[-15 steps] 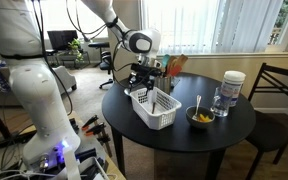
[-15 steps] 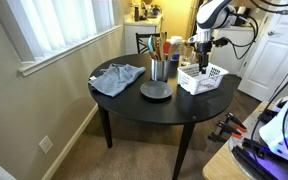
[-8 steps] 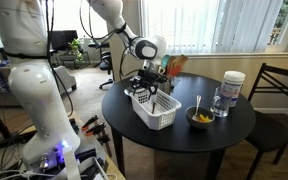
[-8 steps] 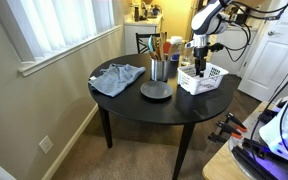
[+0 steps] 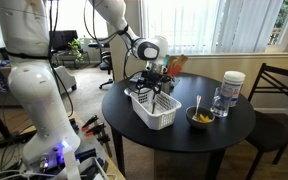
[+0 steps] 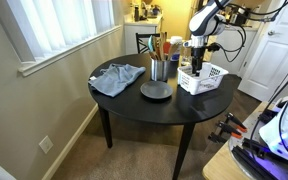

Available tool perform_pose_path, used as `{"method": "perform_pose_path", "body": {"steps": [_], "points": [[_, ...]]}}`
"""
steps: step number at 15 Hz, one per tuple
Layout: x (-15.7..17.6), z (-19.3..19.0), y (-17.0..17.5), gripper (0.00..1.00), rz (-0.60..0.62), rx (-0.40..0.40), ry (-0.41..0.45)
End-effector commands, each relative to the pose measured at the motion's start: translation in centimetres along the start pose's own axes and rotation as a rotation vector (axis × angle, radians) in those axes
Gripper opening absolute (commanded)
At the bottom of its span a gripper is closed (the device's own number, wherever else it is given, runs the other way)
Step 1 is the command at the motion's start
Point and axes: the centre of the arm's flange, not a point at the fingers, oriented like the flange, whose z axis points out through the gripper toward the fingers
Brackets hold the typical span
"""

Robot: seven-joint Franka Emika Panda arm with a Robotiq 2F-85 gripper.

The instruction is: Remove the wooden spoon from the basket and put it in the spoon holder.

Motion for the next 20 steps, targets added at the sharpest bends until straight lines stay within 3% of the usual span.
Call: {"method": "perform_pose_path", "body": {"steps": [1,7,14,20], "points": [[-0.5,1.0,1.0,1.0,0.012,-0.046,0.005],[-0.5,4.4,1.0,1.0,0.025,-0.031,-0.025],[-1.0,6.7,-0.3,1.0,0.07,-0.183,-0.085],[-0.6,7.9,-0.3,1.0,0.094,-0.209,-0.113]]}}
